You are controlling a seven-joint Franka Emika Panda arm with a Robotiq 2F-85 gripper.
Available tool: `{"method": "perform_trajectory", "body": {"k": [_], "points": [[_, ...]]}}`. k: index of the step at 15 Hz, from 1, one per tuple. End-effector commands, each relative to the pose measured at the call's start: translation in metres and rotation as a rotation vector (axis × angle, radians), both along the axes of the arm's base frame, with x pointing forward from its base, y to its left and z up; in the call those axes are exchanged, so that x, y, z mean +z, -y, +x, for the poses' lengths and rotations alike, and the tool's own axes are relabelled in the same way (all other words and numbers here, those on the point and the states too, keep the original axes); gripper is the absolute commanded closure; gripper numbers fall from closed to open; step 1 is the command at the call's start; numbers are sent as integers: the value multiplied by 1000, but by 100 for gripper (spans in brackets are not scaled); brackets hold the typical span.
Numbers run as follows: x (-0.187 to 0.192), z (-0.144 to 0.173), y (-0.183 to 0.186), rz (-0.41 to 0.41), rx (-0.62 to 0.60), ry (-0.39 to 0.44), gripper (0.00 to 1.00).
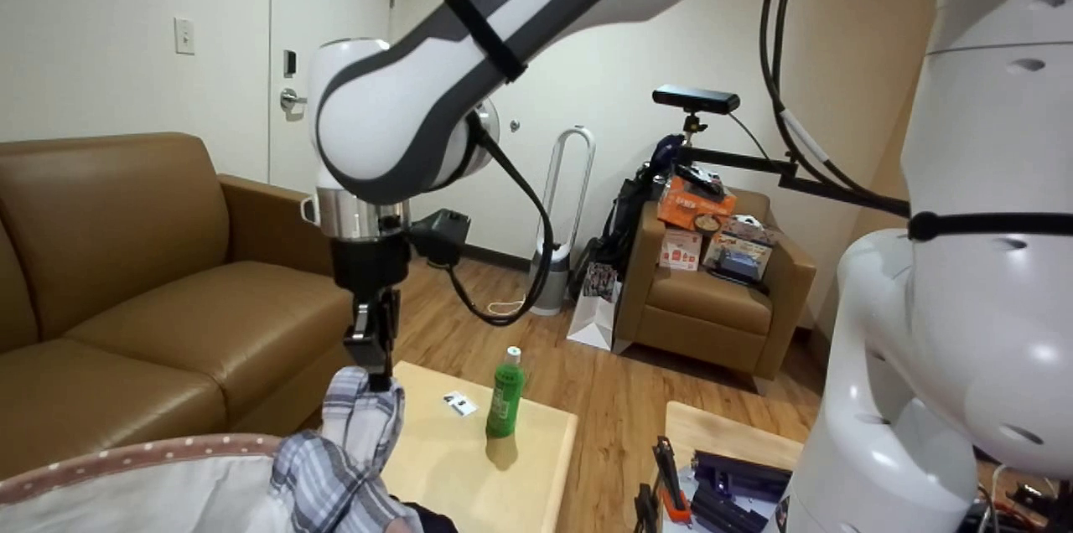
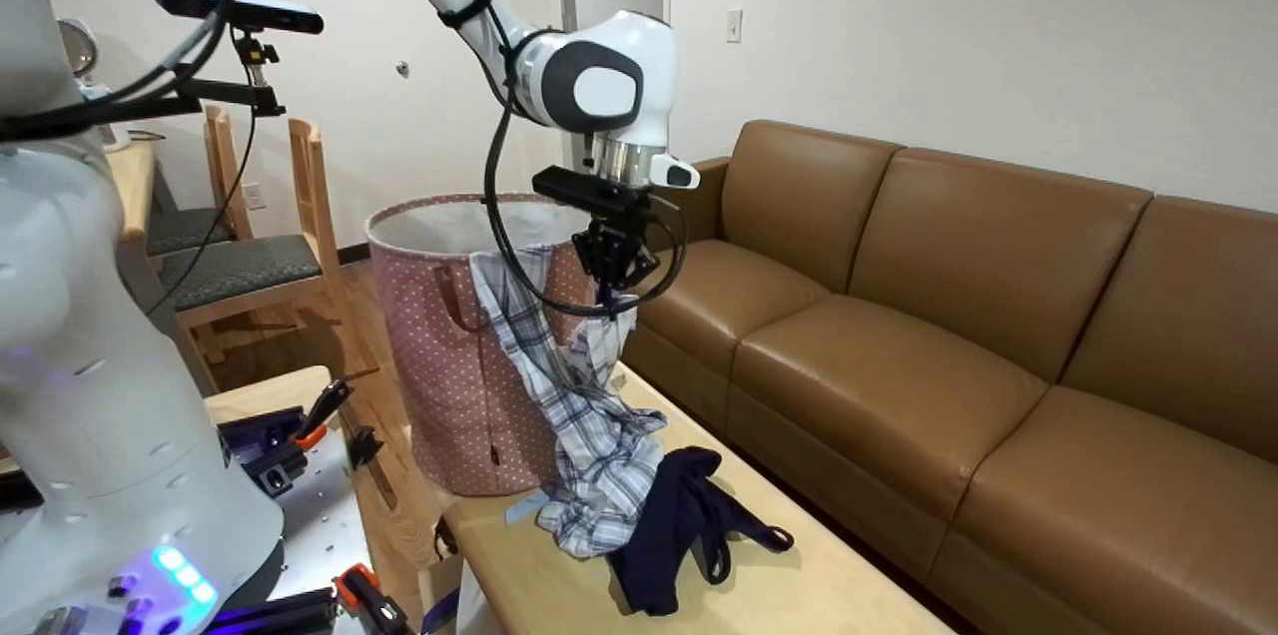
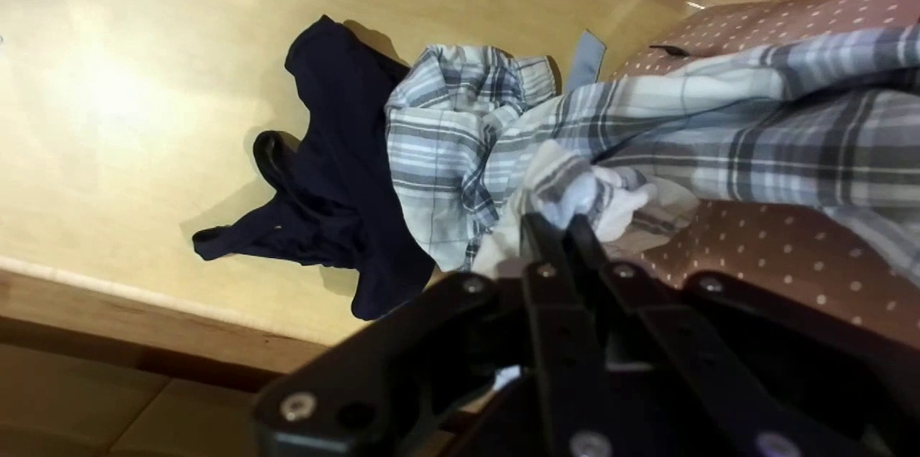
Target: Remove the checkered shirt from the pink laundry bag
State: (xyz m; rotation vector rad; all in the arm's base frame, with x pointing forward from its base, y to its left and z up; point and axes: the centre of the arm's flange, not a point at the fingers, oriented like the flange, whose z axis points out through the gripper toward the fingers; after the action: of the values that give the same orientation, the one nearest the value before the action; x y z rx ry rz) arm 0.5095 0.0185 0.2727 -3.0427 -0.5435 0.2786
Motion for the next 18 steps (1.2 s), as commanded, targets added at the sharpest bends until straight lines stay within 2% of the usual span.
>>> {"method": "perform_trajectory", "body": {"k": [1,5,6,7,11,13,17,18], "points": [[-40,21,2,-9,-3,-13,93],[-81,27,7,-35,-5,-80,91],[-88,27,8,-27,0,-85,66],[-91,26,8,-18,2,-84,66],[-91,25,8,22,-5,-62,43],[-85,23,9,74,-49,-32,30],[-49,12,-10,142,-142,42,4],[-38,10,-16,148,-139,58,2]]}}
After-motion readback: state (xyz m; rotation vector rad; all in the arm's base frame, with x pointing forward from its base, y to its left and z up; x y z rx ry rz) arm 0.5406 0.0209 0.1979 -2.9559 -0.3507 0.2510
